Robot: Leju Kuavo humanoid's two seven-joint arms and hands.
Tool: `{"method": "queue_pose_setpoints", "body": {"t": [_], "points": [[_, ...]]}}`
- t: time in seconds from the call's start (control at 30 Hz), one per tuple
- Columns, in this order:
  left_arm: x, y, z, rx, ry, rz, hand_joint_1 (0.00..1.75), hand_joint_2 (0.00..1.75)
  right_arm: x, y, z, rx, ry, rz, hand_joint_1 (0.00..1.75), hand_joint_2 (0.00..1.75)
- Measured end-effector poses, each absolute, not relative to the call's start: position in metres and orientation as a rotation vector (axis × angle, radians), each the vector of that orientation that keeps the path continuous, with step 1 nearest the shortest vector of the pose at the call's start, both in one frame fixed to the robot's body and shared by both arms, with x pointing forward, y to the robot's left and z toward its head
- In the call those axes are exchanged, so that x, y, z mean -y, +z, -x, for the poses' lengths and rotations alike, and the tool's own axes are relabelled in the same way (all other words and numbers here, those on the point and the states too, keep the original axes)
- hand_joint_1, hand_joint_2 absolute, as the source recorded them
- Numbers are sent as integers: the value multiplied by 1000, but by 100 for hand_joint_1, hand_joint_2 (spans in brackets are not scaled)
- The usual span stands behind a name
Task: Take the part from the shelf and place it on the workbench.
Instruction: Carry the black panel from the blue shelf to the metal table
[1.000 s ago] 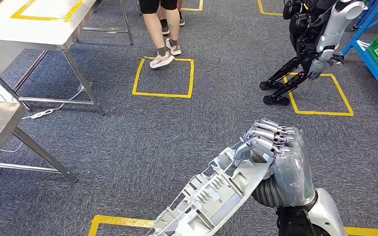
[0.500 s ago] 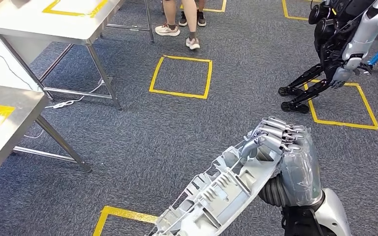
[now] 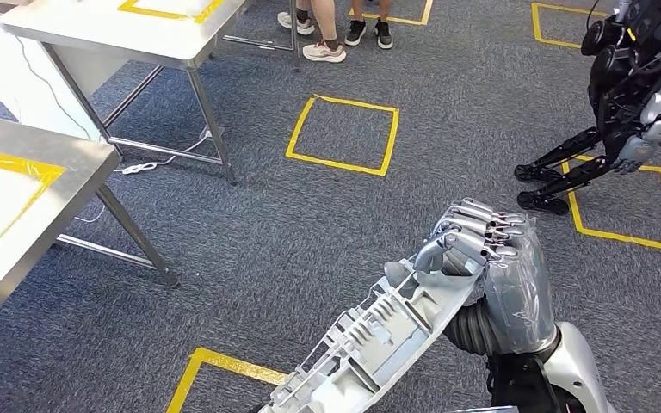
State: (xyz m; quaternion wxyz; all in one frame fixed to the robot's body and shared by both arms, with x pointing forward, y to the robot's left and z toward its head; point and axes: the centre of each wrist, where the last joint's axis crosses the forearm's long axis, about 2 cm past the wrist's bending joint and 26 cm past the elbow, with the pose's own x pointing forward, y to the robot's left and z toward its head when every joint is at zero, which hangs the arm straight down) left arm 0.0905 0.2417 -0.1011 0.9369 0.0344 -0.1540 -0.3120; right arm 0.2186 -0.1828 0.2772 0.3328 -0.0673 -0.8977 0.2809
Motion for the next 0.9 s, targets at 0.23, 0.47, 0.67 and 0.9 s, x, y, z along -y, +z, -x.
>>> {"method": "queue_pose_setpoints", "body": {"t": [0.23, 0.47, 0.67, 0.9], "points": [[-242, -101, -91, 317, -637, -71, 0, 175, 183, 277, -219, 2345, 736, 181, 175, 175], [-240, -101, -92, 321, -637, -68, 0, 175, 184, 278, -220, 2349, 737, 187, 175, 175], [-240, -101, -91, 319, -637, -67, 0, 175, 184, 279, -221, 2354, 738, 191, 175, 175], [-242, -101, -91, 318, -637, -71, 0, 175, 184, 278, -222, 2351, 741, 193, 175, 175]]}}
